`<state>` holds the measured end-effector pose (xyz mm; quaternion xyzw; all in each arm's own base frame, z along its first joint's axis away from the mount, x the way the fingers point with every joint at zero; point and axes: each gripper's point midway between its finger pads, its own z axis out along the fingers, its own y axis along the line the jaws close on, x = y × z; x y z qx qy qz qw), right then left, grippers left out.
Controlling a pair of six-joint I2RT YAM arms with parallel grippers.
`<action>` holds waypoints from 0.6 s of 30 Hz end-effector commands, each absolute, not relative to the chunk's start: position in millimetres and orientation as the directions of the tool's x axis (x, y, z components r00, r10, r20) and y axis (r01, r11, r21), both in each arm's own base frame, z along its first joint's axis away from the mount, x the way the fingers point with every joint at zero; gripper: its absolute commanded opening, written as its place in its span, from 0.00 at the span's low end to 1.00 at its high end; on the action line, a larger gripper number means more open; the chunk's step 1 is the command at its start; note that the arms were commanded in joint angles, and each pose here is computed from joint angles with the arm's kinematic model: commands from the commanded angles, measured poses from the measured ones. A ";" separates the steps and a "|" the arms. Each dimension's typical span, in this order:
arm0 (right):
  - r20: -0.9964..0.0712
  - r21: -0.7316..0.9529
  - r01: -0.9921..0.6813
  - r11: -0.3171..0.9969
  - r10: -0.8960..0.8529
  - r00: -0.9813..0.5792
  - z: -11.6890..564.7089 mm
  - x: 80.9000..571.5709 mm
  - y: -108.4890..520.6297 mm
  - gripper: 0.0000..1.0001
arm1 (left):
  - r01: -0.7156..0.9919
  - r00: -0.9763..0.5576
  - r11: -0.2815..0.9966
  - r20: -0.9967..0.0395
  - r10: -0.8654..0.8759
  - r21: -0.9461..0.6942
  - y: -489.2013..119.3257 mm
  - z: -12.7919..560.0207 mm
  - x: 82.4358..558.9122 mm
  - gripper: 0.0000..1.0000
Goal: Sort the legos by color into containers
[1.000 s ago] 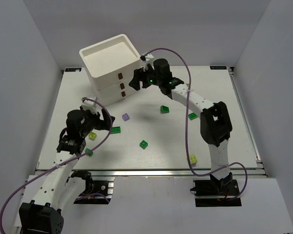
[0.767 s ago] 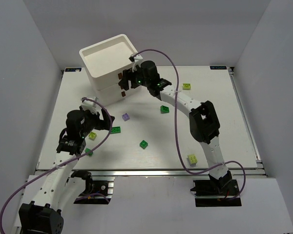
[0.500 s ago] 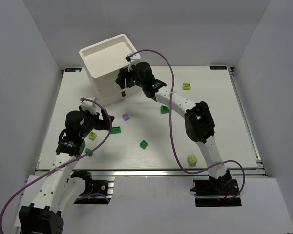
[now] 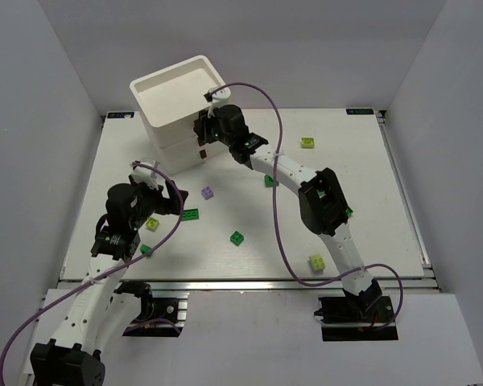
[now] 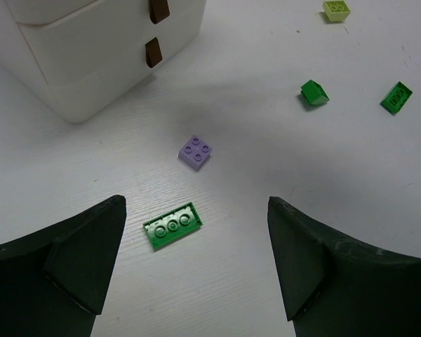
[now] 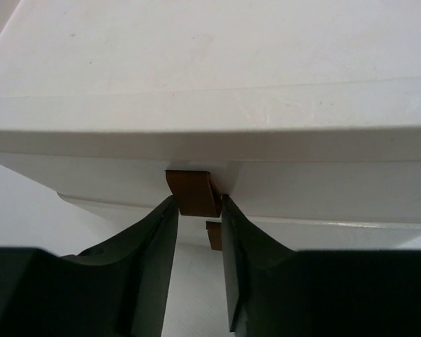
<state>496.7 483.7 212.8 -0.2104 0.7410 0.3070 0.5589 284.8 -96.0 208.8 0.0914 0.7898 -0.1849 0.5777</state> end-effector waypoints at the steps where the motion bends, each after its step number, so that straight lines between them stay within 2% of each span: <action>1: -0.977 0.208 -0.658 0.724 0.123 -0.174 253.9 507.8 491.1 0.35 | 0.382 -0.269 0.907 -0.961 -0.072 -0.175 -98.3 229.9 284.6 0.91; 2: -0.977 0.206 -0.658 0.724 0.122 -0.173 253.8 507.1 491.4 0.26 | 0.382 -0.269 0.907 -0.961 -0.072 -0.175 -98.3 229.9 284.6 0.91; 4: -0.978 0.205 -0.655 0.727 0.120 -0.172 252.8 507.2 490.4 0.16 | 0.383 -0.269 0.907 -0.961 -0.072 -0.175 -98.5 229.9 284.5 0.91; 6: -0.978 0.203 -0.651 0.732 0.118 -0.172 252.2 507.8 487.1 0.02 | 0.383 -0.269 0.907 -0.960 -0.073 -0.176 -98.6 229.8 284.8 0.91; 18: -0.974 0.203 -0.667 0.717 0.077 -0.213 246.8 478.9 466.9 0.00 | 0.389 -0.274 0.904 -0.959 -0.071 -0.178 -99.9 227.9 284.9 0.92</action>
